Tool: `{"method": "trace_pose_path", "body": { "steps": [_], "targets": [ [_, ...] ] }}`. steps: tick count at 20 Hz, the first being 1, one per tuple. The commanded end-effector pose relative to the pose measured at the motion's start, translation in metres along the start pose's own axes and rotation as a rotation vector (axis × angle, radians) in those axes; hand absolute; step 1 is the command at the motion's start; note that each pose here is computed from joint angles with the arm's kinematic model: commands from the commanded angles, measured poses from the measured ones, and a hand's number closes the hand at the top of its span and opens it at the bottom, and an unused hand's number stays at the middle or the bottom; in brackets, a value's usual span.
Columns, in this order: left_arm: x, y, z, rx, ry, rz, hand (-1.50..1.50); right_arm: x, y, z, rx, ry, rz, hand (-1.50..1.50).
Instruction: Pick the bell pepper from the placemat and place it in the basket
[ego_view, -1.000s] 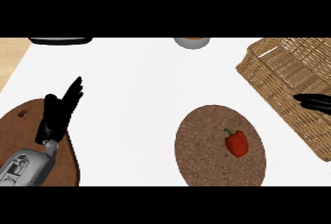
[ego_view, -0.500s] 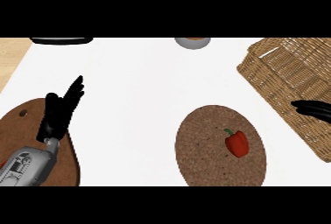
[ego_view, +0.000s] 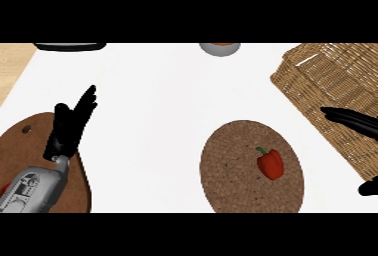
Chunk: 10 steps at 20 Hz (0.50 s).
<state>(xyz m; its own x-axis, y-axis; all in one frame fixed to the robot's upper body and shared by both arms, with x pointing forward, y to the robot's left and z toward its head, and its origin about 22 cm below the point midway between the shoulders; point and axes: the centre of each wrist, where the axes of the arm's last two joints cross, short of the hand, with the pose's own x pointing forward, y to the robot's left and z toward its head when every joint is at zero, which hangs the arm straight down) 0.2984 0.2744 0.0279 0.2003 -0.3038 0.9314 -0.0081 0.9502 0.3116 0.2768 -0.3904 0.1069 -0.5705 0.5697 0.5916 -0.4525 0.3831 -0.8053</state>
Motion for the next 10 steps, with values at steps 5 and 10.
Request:
{"method": "trace_pose_path", "body": {
  "steps": [5, 10],
  "targets": [
    [-0.002, 0.015, -0.003, 0.005, -0.014, 0.011, 0.0, -0.012, 0.014, -0.016, 0.044, -0.037, -0.082, -1.5],
    [-0.011, -0.008, 0.023, 0.0, -0.001, 0.0, 0.0, -0.024, 0.047, -0.03, 0.064, -0.048, -0.069, -1.5]
  ]
}}
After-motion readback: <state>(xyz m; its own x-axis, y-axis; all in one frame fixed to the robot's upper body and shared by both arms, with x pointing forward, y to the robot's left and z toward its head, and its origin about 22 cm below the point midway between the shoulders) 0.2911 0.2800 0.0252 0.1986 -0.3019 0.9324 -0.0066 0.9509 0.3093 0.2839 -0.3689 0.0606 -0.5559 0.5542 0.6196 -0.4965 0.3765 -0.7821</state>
